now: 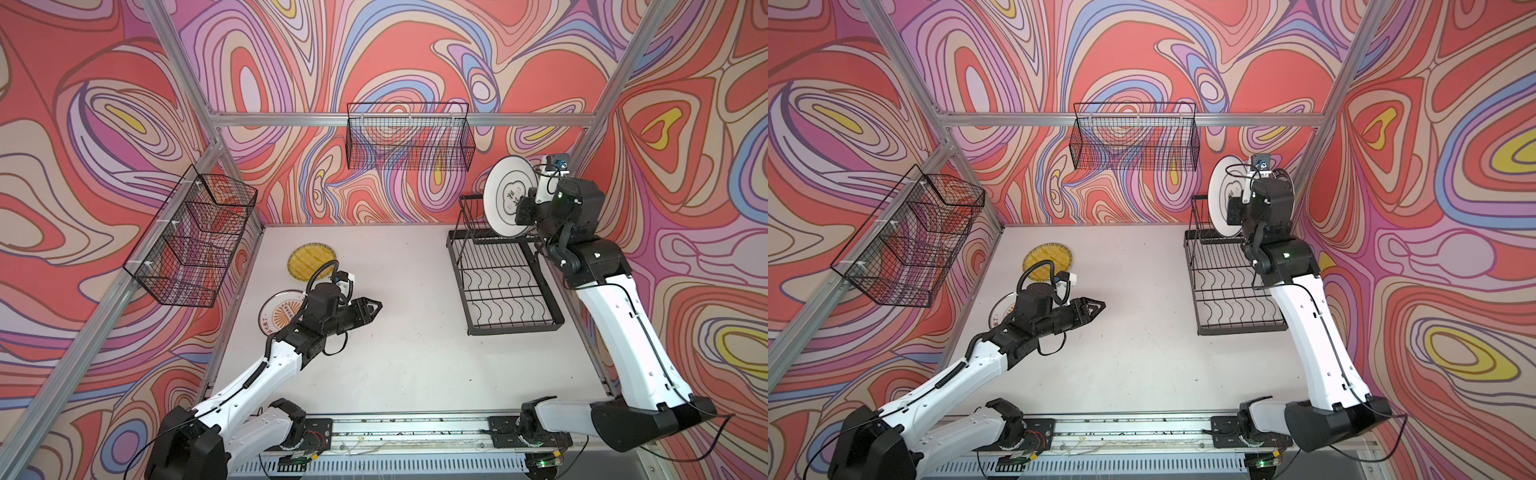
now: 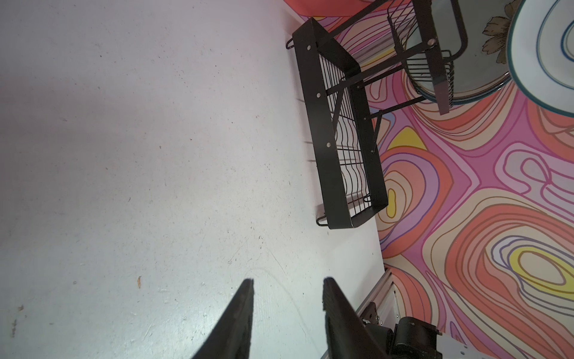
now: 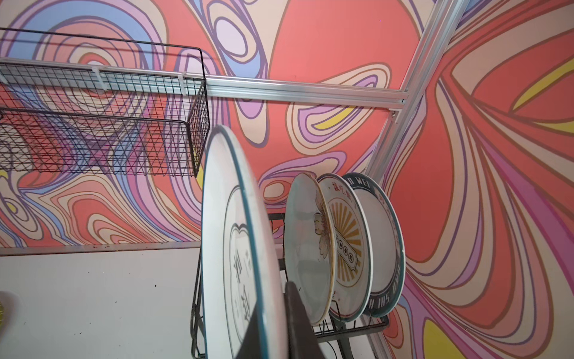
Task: Load plates into a dish rack
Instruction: Place the plate on the dish rack.
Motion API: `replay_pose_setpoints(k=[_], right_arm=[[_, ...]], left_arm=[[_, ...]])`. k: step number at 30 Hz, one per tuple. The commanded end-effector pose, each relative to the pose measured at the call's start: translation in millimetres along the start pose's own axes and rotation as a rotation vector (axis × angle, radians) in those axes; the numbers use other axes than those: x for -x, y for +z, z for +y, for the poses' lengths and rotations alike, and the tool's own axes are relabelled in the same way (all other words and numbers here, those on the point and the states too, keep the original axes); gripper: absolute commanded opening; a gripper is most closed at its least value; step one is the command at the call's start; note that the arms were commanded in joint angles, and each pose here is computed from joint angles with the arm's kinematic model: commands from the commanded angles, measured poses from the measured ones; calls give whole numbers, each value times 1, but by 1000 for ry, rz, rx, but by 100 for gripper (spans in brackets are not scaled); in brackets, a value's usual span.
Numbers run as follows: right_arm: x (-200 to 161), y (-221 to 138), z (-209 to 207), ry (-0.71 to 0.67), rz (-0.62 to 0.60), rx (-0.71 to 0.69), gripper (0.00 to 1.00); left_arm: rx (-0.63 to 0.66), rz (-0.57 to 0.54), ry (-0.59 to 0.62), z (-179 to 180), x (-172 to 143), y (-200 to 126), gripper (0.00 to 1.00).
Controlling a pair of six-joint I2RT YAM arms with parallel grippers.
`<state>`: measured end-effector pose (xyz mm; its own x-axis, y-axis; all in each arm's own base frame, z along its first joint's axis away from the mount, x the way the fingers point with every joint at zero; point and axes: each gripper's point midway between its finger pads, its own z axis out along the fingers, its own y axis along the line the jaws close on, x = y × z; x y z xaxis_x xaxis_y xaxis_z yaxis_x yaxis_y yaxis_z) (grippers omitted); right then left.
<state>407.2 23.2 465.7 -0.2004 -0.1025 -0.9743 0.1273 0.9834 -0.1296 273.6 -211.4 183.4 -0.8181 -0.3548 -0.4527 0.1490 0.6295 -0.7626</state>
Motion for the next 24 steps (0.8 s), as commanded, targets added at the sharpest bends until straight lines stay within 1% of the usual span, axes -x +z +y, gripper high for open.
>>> replay_pose_setpoints(k=[1, 11, 24], right_arm=[[21, 2, -14, -8, -59, -40, 0], [13, 25, -34, -38, -28, -106, 0], [7, 43, -42, -112, -2, -177, 0]], left_arm=[[-3, -23, 30, -8, 6, -7, 40], [2, -19, 34, -8, 6, -6, 40], [-2, -18, 34, -10, 7, -7, 40]])
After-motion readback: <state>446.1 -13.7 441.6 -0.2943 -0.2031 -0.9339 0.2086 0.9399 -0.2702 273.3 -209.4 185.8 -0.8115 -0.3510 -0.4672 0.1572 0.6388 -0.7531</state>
